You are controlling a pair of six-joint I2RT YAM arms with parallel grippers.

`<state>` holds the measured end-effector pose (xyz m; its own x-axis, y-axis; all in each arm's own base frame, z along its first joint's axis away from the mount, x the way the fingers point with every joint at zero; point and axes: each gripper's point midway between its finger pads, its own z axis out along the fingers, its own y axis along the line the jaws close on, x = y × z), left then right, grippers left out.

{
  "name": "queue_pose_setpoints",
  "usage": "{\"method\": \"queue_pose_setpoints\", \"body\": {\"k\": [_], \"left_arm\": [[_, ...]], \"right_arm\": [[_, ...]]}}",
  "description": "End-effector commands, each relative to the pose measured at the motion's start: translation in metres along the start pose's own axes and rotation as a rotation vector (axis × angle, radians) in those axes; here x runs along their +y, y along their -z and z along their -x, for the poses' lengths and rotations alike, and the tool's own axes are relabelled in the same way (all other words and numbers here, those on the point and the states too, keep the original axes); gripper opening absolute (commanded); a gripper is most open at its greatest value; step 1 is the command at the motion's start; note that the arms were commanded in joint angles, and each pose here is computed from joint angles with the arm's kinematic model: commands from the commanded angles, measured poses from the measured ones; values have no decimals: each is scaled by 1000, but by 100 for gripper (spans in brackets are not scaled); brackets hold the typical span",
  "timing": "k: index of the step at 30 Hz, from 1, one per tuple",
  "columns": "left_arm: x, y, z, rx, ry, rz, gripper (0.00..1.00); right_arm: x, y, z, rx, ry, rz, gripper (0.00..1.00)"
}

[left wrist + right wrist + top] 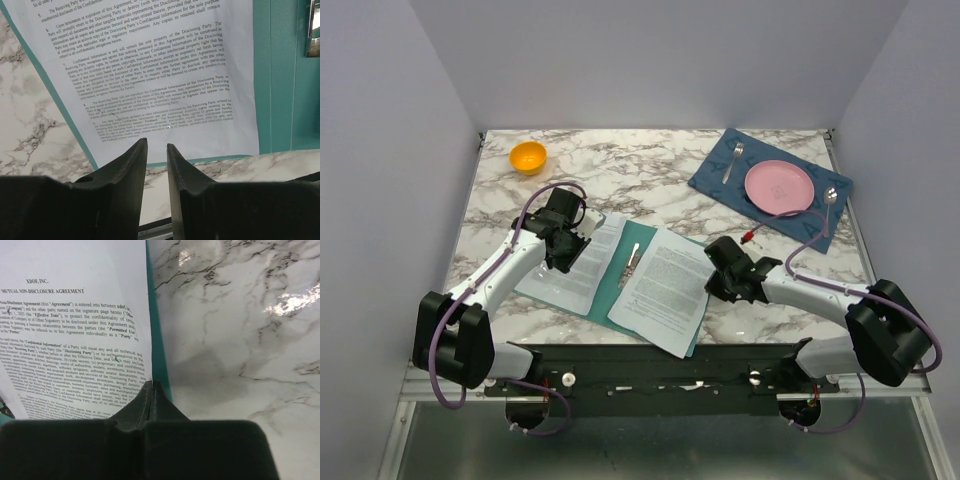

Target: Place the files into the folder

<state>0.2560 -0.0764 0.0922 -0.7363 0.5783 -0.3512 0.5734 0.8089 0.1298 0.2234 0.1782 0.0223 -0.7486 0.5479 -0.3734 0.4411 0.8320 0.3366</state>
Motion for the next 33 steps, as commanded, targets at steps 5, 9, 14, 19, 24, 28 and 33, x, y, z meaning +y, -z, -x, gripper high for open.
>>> {"method": "queue_pose_setpoints", "body": {"k": [5, 9, 14, 19, 24, 28, 33], "left_arm": [[-4, 6, -1, -9, -9, -16, 38], [-4, 6, -1, -8, -7, -14, 38], [-4, 6, -2, -7, -10, -12, 38], [-4, 7, -1, -12, -7, -11, 38], [-4, 8, 2, -19, -3, -15, 38], [-4, 9, 4, -23, -4, -15, 38], [-3, 9, 4, -22, -4, -14, 37]], "right_arm": [[8, -3, 11, -35, -10, -13, 0], [21, -2, 16, -35, 4, 9, 1], [29, 1, 18, -32, 2, 29, 0], [27, 3, 17, -31, 6, 30, 0], [23, 4, 14, -20, 3, 28, 7], [19, 4, 14, -25, 8, 21, 12], [16, 6, 17, -35, 18, -3, 40]]}}
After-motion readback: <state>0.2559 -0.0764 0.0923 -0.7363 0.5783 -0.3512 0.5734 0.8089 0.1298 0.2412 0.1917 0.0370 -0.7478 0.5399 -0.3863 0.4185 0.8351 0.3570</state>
